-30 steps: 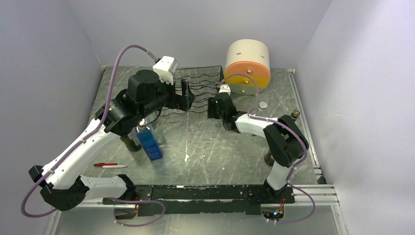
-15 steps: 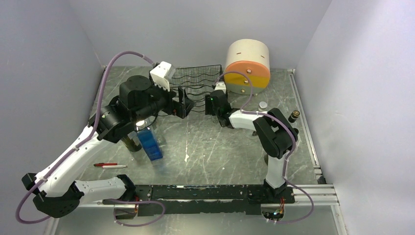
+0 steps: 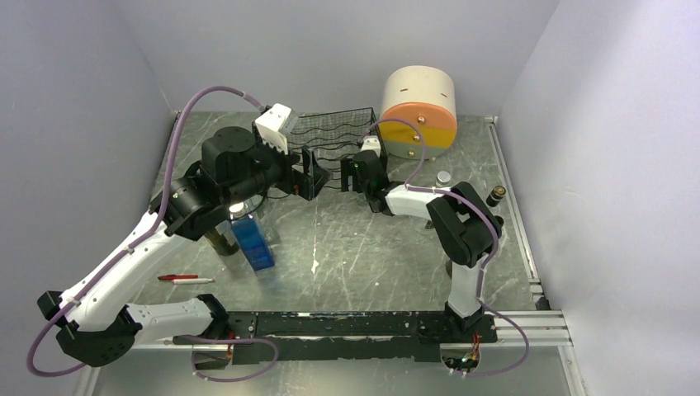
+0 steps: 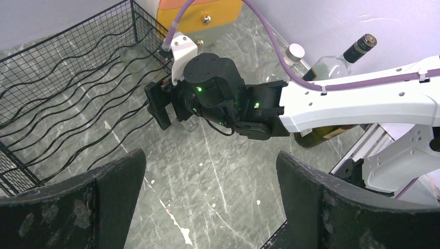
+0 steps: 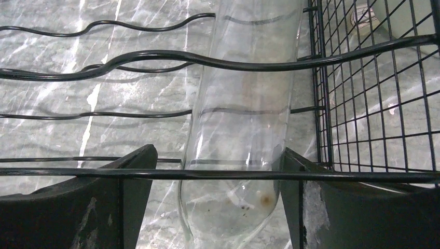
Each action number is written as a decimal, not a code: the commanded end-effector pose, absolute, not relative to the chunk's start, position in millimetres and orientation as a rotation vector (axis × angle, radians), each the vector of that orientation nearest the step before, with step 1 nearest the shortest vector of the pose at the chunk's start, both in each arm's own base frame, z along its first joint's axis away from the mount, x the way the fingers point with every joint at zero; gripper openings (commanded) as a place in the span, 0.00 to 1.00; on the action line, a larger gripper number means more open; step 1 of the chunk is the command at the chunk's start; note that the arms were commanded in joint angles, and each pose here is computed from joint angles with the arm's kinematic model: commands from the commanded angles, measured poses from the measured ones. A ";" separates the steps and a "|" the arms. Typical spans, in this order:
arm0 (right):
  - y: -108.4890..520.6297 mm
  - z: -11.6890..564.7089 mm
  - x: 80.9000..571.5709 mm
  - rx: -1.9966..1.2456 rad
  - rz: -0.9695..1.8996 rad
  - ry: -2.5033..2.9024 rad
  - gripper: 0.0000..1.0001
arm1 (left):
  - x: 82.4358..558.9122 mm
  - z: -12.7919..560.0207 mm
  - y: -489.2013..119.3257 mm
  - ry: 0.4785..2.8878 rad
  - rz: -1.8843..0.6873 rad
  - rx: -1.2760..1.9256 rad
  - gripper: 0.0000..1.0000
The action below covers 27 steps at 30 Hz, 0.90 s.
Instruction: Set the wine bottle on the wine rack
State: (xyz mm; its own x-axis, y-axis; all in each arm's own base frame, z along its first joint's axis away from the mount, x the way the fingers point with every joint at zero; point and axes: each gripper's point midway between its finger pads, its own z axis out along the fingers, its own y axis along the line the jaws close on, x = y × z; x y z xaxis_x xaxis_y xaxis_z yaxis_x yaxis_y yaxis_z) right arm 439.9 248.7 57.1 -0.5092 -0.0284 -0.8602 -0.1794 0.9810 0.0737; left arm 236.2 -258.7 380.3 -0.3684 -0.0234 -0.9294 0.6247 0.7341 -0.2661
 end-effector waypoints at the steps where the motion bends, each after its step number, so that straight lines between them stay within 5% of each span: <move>1: 234.9 88.3 449.2 -0.040 0.178 2.040 0.89 | 233.2 391.5 -263.3 1.788 -0.767 0.494 1.00; 12: 221.5 108.3 420.0 -0.037 0.192 2.101 0.88 | 235.0 393.5 -257.1 1.785 -0.738 0.473 1.00; 27: 194.3 87.5 367.4 -0.183 0.115 2.280 0.71 | 234.8 392.4 -260.8 1.798 -0.734 0.512 1.00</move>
State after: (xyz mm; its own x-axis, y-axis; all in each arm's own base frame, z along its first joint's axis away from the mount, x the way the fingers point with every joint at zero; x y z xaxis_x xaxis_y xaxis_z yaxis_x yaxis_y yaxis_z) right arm 390.2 205.1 101.6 -0.5910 -0.0223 -0.8064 -0.1182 0.9912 0.0592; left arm 238.6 -260.1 375.8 -0.3644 0.0045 -0.9312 0.6310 0.7366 -0.2434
